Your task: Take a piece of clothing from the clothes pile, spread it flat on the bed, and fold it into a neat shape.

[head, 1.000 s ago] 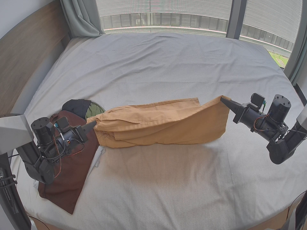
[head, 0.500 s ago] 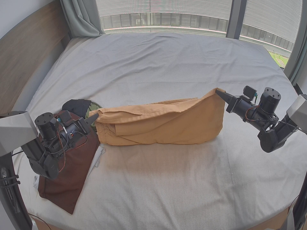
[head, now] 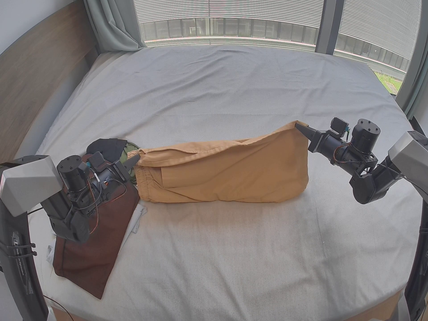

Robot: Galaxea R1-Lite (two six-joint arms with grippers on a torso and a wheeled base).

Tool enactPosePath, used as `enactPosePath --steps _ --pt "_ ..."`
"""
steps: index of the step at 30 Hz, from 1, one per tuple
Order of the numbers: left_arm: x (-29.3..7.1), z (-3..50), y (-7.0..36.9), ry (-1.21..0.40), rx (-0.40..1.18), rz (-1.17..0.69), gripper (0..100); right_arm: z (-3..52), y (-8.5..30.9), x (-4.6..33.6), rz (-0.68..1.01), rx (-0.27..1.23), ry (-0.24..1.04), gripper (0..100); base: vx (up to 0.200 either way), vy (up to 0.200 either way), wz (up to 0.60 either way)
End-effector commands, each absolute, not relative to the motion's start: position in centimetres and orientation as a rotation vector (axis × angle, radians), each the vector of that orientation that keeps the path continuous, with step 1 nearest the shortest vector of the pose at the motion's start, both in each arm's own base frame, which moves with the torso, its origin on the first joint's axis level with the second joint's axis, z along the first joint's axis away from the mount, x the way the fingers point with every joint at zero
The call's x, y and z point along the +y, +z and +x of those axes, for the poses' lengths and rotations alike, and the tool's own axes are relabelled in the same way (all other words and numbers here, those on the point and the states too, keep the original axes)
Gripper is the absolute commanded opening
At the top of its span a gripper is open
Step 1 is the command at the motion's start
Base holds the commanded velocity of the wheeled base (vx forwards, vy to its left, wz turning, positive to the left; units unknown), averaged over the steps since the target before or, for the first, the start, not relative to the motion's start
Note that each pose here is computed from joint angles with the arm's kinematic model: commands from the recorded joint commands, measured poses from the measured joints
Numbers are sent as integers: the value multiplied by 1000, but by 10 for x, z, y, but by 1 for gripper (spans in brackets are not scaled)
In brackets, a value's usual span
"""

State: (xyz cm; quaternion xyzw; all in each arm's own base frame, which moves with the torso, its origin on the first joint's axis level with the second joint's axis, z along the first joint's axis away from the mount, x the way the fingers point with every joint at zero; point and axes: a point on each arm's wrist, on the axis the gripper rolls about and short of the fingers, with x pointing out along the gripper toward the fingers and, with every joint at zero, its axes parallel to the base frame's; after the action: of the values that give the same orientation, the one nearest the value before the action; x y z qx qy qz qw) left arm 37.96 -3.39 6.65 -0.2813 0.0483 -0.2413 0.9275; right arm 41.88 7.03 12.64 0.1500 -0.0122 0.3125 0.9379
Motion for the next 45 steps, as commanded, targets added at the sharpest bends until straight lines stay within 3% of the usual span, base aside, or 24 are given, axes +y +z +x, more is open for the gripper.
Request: enactPosePath --steps 1,36,37,38,39,45 --pt "-35 390 57 -497 101 -581 0 429 117 72 307 -20 637 0 0 0 0" --pt "-27 422 35 -457 63 -592 0 495 89 84 311 -8 642 0 0 0 0" --pt "-27 422 35 -458 60 -591 100 496 89 84 310 -14 643 0 0 0 0" --pt "-27 423 35 -458 58 -591 100 497 89 84 309 -19 643 0 0 0 0" --pt "-27 423 35 -460 58 -592 100 499 88 84 308 -24 642 100 0 0 0" --pt "-26 424 38 -460 47 -587 100 500 81 85 310 -12 641 100 0 0 0"
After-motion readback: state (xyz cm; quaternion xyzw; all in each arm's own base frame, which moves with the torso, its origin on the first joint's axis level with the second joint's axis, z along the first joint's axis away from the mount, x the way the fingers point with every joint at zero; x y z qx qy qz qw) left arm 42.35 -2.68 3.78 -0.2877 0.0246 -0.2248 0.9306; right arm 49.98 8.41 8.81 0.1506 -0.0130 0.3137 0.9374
